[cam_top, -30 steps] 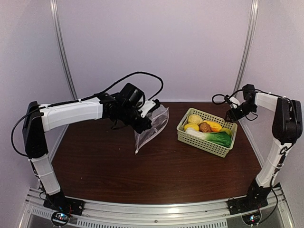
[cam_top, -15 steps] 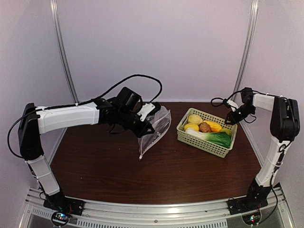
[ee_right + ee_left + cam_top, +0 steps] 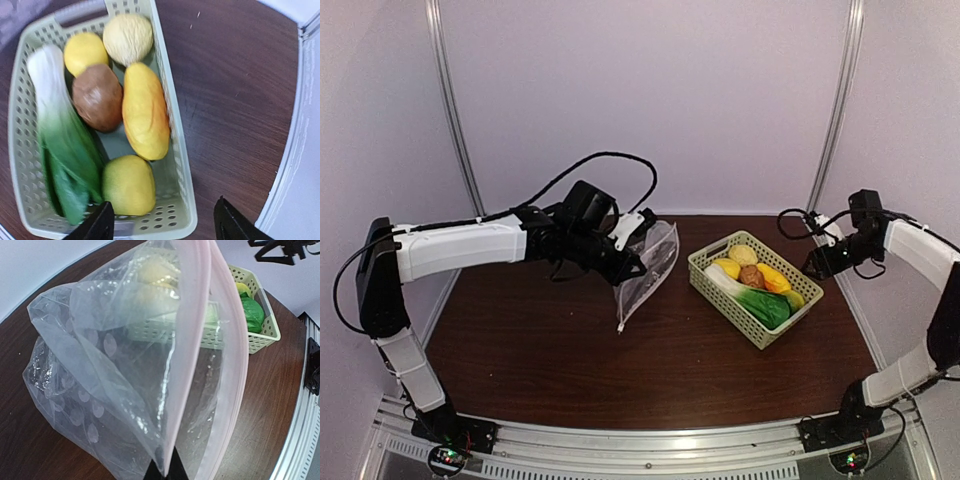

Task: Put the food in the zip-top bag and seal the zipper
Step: Adjust the bin at the center of the board, then adjust the zipper on the food storage bag.

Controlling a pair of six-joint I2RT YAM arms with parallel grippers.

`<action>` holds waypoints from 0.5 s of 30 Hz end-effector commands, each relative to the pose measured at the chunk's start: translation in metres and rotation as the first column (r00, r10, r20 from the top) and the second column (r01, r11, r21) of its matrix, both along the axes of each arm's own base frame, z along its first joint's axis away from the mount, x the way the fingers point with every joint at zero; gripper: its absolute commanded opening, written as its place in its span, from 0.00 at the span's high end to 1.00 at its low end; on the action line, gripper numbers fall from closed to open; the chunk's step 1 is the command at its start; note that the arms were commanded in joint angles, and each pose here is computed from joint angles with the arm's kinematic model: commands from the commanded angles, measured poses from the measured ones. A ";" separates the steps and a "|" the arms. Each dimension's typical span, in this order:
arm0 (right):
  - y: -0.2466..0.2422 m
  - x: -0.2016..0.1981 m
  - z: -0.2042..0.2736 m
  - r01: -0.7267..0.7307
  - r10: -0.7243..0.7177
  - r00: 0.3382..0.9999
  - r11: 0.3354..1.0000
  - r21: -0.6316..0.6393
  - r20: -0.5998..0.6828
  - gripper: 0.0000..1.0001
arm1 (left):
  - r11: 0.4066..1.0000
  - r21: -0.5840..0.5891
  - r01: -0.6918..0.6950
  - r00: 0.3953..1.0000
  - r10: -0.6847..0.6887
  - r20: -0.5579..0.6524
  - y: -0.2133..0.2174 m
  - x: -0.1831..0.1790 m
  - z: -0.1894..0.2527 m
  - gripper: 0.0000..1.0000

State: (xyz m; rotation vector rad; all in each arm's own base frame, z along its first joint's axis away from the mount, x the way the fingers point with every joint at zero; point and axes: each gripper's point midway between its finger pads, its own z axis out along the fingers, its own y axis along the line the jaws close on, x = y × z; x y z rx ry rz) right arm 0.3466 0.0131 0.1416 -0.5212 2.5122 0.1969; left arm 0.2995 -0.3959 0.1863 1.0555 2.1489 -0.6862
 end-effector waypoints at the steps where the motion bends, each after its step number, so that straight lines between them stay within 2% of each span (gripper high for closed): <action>1: 0.055 -0.002 0.087 -0.031 0.001 0.972 0.992 0.125 0.233 0.21 | 0.987 -0.107 -0.118 0.992 0.122 0.040 0.002 0.018 0.033 1.00; 4: 0.125 -0.009 0.113 -0.240 0.186 0.938 0.957 0.162 0.291 0.20 | 0.965 -0.153 -0.213 0.975 0.219 0.027 0.002 0.031 0.045 1.00; 7: 0.181 -0.002 0.127 -0.332 0.259 0.922 0.913 0.238 0.289 0.23 | 0.928 -0.221 -0.300 0.951 0.309 0.003 0.000 0.045 0.060 1.00; 9: 0.225 -0.005 0.130 -0.404 0.335 0.907 0.862 0.307 0.254 0.26 | 0.876 -0.273 -0.398 0.913 0.407 -0.025 0.004 0.059 0.067 1.00; 15: 0.304 0.002 0.145 -0.460 0.391 0.887 0.778 0.427 0.244 0.26 | 0.741 -0.425 -0.520 0.845 0.520 -0.127 0.000 0.076 0.091 1.00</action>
